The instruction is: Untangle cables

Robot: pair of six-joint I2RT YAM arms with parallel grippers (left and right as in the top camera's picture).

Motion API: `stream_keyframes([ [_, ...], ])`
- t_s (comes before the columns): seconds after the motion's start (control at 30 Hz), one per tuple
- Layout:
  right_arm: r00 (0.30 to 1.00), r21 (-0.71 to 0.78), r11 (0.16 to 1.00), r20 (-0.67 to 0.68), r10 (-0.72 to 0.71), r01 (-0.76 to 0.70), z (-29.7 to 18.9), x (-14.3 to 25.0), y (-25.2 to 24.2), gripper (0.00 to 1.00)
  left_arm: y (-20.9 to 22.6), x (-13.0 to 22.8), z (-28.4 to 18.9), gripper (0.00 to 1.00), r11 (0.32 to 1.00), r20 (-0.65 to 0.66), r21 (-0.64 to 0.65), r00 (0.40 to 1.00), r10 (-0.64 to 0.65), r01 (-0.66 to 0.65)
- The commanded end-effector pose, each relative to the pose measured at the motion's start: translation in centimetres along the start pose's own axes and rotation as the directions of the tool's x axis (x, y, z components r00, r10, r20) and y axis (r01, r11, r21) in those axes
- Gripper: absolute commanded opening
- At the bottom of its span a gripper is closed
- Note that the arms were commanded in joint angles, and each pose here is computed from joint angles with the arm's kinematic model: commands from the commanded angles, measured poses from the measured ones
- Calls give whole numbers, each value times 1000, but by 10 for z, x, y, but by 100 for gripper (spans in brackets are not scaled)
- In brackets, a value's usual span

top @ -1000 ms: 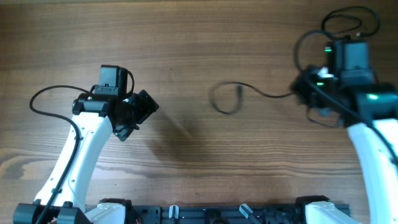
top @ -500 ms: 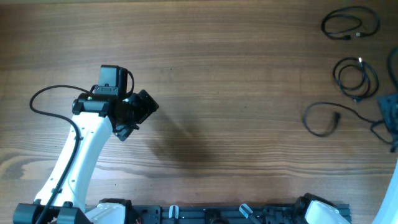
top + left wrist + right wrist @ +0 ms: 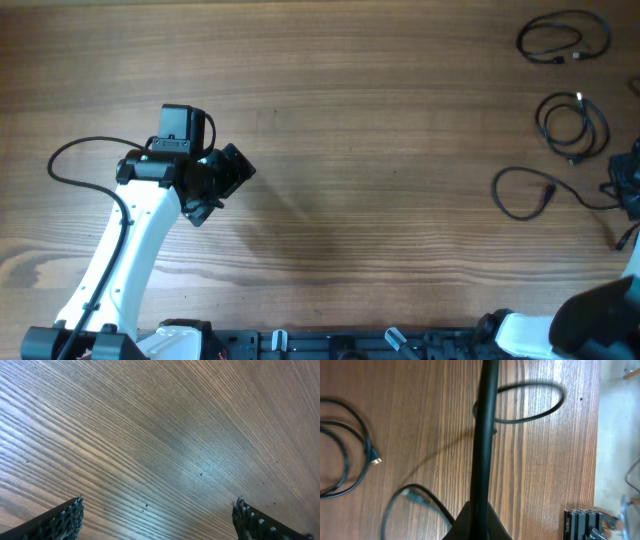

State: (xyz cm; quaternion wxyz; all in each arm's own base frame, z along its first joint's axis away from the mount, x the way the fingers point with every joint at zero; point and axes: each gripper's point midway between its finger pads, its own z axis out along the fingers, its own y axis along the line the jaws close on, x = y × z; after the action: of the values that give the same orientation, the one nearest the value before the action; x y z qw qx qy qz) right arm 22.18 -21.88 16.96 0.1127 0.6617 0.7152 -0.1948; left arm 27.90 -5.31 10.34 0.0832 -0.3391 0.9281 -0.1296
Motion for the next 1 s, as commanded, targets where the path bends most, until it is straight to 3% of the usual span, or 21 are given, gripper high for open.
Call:
stream_keyframes([
  [0.0,999,84,996,-28,-16,19,27,4,3,12,2,-1,2,97,1000,1,-10,1000,16,-16],
  [0.07,997,98,994,-75,-36,43,39,12,7,31,2,-1,2,97,1000,2,-8,1000,16,-16],
  [0.13,990,93,994,-134,-48,61,47,23,13,63,1,-2,2,97,1000,4,-7,1000,17,-17],
  [0.23,963,-25,988,-223,-152,150,51,39,35,75,1,-2,2,97,1000,4,-7,1000,17,-17],
  [0.37,883,-304,913,-301,-361,270,40,64,72,78,1,-2,2,97,1000,4,-6,1000,17,-17],
  [0.6,848,-380,870,-300,-437,314,52,93,86,83,1,-2,2,97,1000,4,-7,1000,16,-16],
  [0.73,829,-573,750,-201,-521,332,33,94,129,75,1,-2,2,98,1000,4,-7,1000,17,-17],
  [0.87,846,-571,705,-33,-532,420,6,62,158,83,1,-3,2,97,1000,7,-3,1000,17,-17],
  [0.97,834,-557,696,-11,-551,452,6,50,177,88,0,-3,2,97,1000,9,-1,1000,17,-17],
])
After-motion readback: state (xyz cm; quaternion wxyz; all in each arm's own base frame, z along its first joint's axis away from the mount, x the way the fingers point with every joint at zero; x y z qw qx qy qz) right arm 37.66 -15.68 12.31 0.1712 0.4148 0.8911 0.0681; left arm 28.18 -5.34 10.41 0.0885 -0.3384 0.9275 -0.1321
